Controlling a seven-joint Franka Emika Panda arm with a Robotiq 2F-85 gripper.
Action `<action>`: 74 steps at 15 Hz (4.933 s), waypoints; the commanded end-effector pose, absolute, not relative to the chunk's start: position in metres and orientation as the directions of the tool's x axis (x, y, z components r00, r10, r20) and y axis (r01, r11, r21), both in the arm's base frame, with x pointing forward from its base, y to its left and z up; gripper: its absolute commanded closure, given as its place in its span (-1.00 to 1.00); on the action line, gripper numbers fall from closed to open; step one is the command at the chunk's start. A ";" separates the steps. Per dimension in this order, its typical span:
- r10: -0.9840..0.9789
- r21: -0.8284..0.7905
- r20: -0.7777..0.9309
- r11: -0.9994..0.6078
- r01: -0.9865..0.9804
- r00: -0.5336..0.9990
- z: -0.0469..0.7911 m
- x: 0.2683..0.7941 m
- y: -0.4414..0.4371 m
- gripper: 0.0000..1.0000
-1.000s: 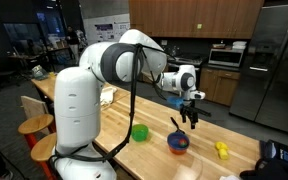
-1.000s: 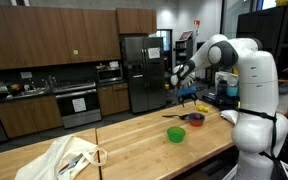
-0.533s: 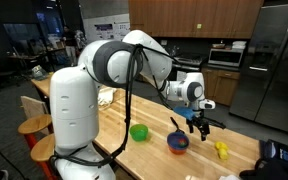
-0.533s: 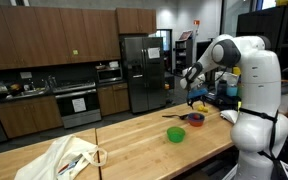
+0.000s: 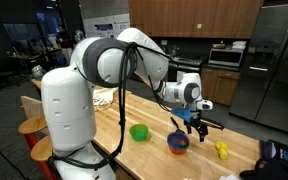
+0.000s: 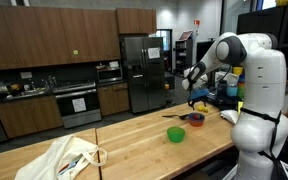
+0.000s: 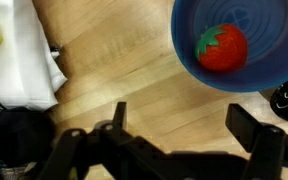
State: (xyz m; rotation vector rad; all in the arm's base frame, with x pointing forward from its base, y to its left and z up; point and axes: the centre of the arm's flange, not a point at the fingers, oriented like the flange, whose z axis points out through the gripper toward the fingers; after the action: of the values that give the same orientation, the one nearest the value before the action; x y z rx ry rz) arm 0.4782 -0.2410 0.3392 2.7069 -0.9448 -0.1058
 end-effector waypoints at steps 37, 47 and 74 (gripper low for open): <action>-0.573 0.271 0.014 -0.787 -0.555 0.819 0.343 0.457 -0.224 -1.00; -0.550 0.286 0.012 -0.799 -0.530 0.835 0.331 0.445 -0.214 -1.00; -0.487 0.362 -0.034 -0.820 -0.444 0.873 0.301 0.428 -0.179 -1.00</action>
State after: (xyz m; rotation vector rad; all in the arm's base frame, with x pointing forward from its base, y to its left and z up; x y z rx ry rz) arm 0.4322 -0.1847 0.3031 2.7322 -0.6855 -0.1561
